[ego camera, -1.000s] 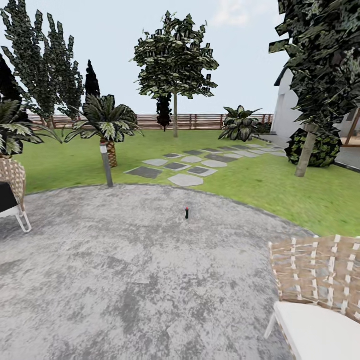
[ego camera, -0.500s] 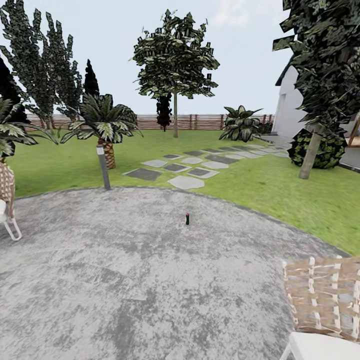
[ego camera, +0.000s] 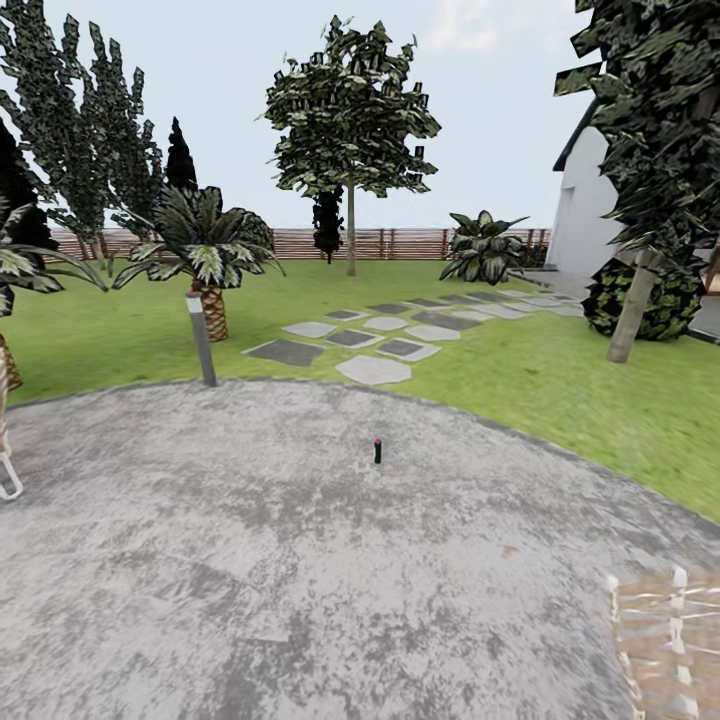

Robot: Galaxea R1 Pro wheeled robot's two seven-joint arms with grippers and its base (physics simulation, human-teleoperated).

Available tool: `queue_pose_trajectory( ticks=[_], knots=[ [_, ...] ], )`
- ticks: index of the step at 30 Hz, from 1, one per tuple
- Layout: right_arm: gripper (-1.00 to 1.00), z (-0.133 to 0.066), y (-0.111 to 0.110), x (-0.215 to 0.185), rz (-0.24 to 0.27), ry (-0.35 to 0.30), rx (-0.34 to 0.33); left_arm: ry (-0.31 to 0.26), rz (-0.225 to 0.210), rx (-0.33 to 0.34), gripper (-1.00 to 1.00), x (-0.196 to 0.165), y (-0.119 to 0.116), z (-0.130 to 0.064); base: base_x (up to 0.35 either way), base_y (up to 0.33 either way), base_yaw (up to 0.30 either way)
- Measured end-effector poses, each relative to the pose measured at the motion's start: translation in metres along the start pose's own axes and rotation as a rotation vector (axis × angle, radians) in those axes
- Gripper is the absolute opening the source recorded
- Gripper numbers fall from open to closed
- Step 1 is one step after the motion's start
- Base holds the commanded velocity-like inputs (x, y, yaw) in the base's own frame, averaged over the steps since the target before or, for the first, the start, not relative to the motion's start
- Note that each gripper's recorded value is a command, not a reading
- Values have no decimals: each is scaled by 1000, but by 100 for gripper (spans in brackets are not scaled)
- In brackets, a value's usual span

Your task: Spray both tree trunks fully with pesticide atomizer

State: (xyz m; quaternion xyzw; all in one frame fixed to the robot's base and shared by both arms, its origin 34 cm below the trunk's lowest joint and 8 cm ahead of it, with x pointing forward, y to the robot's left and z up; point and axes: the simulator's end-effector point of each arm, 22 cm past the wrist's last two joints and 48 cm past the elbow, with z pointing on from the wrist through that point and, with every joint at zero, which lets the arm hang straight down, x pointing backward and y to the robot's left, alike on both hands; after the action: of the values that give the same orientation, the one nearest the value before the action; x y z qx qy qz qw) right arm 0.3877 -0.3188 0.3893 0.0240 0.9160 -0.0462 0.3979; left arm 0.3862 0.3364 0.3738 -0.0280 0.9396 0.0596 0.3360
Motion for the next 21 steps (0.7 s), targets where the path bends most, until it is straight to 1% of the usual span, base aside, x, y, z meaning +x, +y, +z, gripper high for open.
queue_pose_trajectory(
  ticks=[21],
  knots=[
    [100, 0, -1, 0, -1, 1, 1, 1, 0, 0, 100, 0, 0, 0, 339, 92, 0]
  ],
)
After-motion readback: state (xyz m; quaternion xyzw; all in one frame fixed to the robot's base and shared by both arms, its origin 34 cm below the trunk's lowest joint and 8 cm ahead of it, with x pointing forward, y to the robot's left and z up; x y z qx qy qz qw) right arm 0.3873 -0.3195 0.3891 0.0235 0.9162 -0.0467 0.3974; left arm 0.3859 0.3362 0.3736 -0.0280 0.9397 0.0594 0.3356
